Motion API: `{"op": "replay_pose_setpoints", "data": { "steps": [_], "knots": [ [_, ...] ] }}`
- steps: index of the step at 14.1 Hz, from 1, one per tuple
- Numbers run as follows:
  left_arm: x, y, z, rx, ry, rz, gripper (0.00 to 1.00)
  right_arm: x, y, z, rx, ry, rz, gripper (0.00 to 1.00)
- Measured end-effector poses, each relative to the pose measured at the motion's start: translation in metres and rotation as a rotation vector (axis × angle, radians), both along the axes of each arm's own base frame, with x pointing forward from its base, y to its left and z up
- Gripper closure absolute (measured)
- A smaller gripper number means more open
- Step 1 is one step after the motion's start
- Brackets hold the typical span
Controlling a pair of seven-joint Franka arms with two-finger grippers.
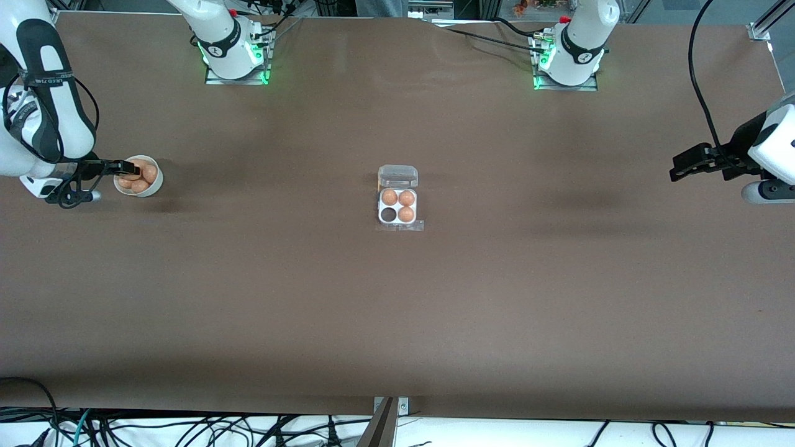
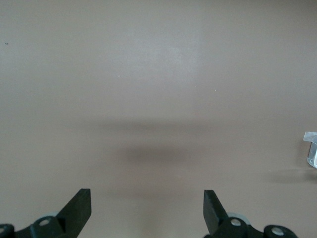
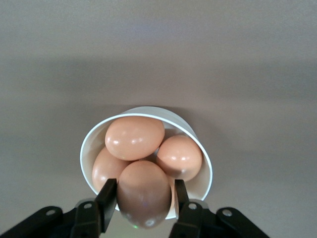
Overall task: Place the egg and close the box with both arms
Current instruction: 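Close the right gripper around one brown egg in the bowl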
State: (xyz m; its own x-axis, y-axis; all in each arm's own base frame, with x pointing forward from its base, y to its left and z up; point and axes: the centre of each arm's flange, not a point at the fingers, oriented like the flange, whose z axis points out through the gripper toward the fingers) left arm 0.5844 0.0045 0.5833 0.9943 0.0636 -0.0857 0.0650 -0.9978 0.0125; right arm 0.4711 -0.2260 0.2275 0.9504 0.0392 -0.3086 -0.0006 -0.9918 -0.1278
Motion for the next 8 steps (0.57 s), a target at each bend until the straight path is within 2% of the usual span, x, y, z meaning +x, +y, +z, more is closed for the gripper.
{"op": "replay_pose_setpoints", "data": {
  "steps": [8],
  "knots": [
    [0.0, 0.0, 0.0, 0.0, 0.0, 0.0, 0.0, 0.0017, 0.0003, 0.0021, 0.004, 0.003, 0.0, 0.52]
  ]
}}
